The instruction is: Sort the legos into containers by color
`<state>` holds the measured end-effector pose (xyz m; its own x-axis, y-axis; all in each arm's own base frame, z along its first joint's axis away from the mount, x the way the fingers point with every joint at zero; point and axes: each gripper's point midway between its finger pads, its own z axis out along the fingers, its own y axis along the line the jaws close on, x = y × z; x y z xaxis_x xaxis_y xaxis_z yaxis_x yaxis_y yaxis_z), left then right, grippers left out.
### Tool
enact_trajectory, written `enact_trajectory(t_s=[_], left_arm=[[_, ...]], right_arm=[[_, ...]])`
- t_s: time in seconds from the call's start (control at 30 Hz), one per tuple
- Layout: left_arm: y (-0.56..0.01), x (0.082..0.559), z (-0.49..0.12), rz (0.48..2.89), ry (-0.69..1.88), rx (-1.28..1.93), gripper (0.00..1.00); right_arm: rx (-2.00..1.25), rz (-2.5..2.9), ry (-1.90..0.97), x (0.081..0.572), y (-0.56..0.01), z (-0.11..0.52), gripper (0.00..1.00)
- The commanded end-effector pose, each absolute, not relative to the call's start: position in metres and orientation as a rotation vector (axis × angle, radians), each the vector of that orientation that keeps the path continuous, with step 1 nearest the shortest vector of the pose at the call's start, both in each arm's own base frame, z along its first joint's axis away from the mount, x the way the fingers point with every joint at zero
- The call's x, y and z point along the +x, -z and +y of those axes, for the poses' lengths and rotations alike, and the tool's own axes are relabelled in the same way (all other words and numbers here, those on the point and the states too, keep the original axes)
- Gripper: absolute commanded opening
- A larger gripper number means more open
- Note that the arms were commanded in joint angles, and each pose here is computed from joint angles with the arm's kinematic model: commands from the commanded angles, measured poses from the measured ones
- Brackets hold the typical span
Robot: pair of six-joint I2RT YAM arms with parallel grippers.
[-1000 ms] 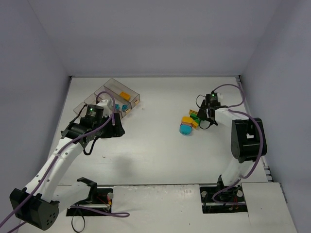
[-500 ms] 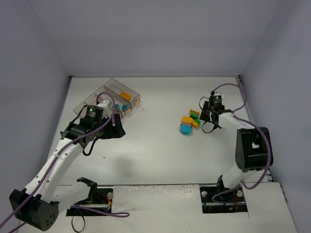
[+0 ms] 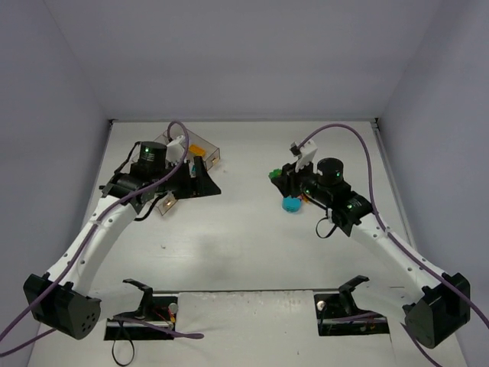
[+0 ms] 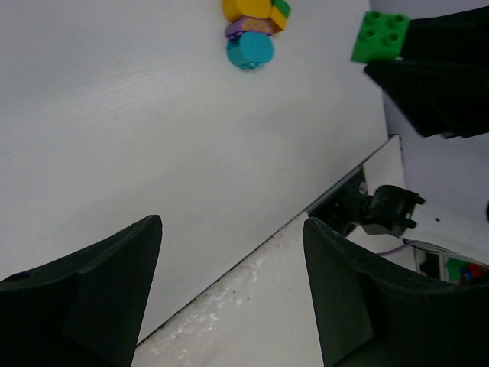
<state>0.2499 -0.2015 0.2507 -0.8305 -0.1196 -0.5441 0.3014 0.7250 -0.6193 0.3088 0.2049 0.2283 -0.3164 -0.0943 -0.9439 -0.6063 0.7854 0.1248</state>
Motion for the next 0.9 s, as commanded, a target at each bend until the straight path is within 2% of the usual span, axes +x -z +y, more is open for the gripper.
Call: enact_trajectory(t_s=[0.0,0.2,0.47,0.87], left_arm=[[-0.302,0.245,-0.243,2.230,1.291,0.213,0.68],[-0.318,0.251,-0.278,2.208,1.416,0.201,0.68],[-0.308,0.272,-0.296,2.268,1.408,0.119,0.68],[-0.285,0.269,-0.318,2.346,1.379,0.225,0.65]], right_arm=[[-0.717,1.694,-0.689,0.288,-0.256,0.239,0.00],[-0.824,1.662,-0.763,0.271,-0.260,0.269,0.00],[-0.870,1.661,-0.779,0.264,-0.256,0.284,0.00],[-0.868,1.674,-0.790,0.261,-0.251,0.286,0.00]])
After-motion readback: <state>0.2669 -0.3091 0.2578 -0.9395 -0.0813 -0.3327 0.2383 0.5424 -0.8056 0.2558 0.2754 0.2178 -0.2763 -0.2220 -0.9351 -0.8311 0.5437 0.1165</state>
